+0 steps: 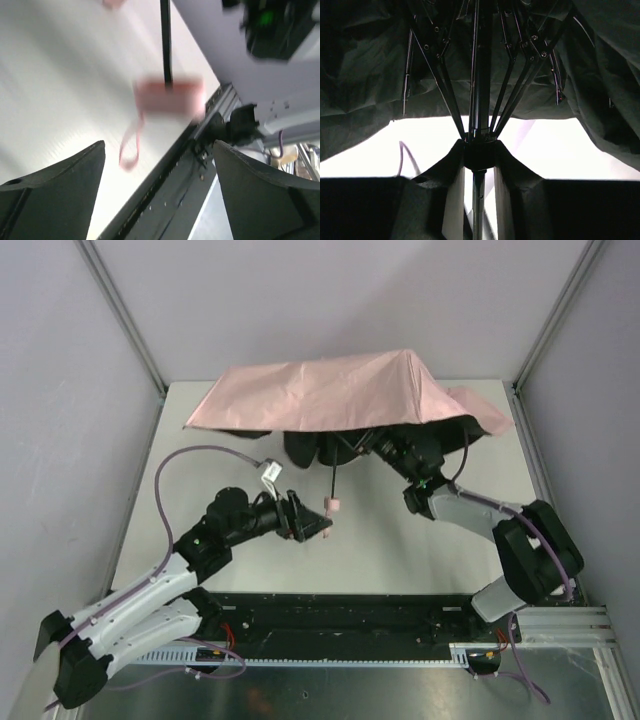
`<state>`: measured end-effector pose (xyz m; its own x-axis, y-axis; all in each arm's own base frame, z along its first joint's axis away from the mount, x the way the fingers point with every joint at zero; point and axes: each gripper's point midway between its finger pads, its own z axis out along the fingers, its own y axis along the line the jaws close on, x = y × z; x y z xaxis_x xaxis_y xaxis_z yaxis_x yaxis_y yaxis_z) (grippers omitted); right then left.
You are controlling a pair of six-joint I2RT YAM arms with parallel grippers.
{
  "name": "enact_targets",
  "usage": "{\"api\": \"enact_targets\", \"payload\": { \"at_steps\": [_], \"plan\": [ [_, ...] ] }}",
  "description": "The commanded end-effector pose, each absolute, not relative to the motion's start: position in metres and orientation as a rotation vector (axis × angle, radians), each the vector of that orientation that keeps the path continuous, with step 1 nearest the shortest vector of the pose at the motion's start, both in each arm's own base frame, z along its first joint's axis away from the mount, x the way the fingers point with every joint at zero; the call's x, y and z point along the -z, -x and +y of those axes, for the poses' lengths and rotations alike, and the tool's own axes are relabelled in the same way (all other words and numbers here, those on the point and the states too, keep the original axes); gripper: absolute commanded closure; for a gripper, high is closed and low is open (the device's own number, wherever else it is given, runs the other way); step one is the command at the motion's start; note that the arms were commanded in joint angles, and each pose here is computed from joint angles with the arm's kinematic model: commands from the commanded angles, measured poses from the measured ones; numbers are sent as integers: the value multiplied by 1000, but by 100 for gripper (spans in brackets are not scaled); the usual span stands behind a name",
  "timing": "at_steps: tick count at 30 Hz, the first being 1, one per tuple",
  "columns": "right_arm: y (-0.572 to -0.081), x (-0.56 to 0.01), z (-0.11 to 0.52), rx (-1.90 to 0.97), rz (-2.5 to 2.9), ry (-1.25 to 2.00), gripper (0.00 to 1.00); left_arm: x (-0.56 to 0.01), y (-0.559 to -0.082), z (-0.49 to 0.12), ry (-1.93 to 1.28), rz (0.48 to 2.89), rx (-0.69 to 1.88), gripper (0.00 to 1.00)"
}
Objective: Put away the umbrella
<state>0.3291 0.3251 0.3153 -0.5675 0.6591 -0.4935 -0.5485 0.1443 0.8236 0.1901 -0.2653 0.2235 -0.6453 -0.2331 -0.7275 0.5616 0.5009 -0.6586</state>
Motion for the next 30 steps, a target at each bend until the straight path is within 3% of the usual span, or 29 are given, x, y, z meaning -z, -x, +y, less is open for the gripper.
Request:
{"api": "enact_targets", "payload": {
  "at_steps": [1,3,6,8,12,18,24,30],
  "plan": [
    [-359,-382,312,-1527,1239,91,100,-211,-153,-262,-370,1964,1356,7],
    [-366,-386,307,-1521,1206,134,100,-220,-134,-263,-435,1937,1440,10],
    [-358,-382,305,-1544,1190,265,100,-257,-109,-260,-577,1805,1532,27],
    [-346,-376,306,-1565,1185,376,100,-290,-97,-254,-663,1702,1536,30],
    [-321,-361,300,-1585,1163,518,100,-381,-107,-233,-648,1522,1343,12],
    [-321,-334,290,-1599,1234,553,100,-453,-170,-164,-232,1544,876,12],
    [-314,-332,288,-1636,1211,588,100,-447,-179,-111,58,1530,736,2],
    [-304,-336,289,-1659,1196,620,100,-412,-195,-113,112,1608,672,2]
  ]
}}
